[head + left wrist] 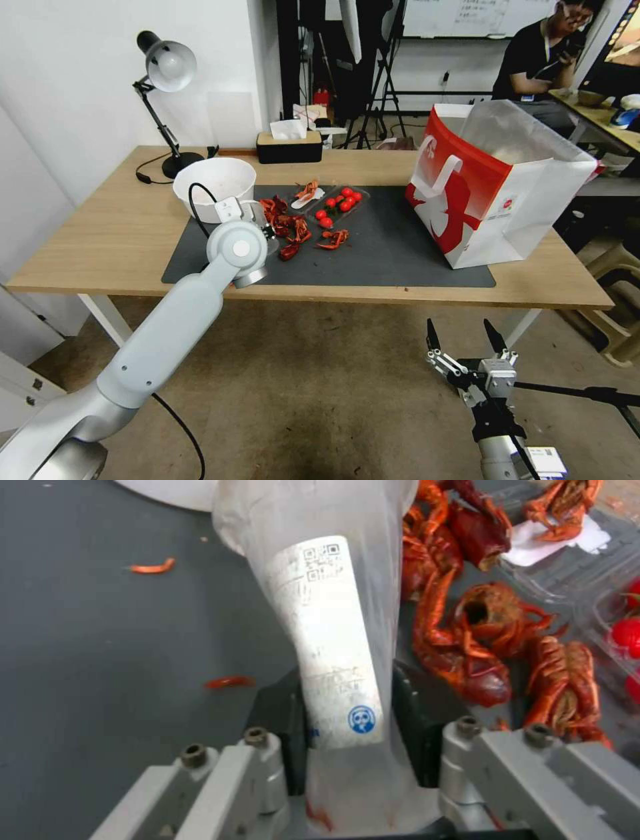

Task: Pick up the trash from the table and place it into the takeout bag.

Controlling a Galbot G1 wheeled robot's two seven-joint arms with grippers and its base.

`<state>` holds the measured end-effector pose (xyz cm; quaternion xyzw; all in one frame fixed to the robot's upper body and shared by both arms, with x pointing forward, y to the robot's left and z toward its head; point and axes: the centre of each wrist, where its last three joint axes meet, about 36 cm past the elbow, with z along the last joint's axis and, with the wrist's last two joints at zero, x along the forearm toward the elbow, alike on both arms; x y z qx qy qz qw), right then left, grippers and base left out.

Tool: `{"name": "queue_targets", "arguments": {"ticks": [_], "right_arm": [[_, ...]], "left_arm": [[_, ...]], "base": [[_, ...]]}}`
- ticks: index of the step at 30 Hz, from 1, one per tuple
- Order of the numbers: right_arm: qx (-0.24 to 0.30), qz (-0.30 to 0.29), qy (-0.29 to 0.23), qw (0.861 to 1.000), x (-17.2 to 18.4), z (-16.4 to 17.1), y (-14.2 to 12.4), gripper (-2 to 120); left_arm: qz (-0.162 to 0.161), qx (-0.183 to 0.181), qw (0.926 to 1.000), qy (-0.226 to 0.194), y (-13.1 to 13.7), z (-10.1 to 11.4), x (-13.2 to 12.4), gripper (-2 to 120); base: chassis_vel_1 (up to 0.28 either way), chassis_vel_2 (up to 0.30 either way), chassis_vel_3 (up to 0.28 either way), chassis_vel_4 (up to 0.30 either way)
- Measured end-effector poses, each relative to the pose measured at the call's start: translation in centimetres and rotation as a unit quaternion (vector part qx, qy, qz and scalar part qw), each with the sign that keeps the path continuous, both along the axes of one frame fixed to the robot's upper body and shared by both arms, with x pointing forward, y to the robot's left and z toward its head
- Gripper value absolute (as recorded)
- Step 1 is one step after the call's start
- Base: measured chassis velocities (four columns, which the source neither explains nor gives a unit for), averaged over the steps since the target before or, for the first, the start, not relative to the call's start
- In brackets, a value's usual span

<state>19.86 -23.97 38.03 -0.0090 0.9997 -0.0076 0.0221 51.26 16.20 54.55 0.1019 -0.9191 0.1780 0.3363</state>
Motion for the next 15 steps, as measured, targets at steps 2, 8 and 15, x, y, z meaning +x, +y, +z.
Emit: {"name": "queue_targets", "arguments": {"ticks": [2, 8, 15], "right_arm": [[0.000, 0.001, 0.000, 1.000, 0.0, 0.0, 0.1, 100], [0.000, 0.003, 0.000, 1.000, 0.0, 0.0, 0.3, 100], [0.000, 0.006, 0.000, 1.000, -0.1, 0.0, 0.5, 100]], "left_arm": [[-0.003, 0.000, 1.0000, -0.007, 0.6, 0.1, -0.7, 21], [-0.023, -0.020, 0.9987, -0.039, 2.1, 0.7, -3.0, 10], [-0.085, -0.072, 0.9877, -0.110, 4.4, 0.8, -4.9, 5]], "base": [[0.000, 0.000, 0.000, 0.000], [0.000, 0.000, 0.000, 0.000], [0.000, 0.000, 0.000, 0.000]]}}
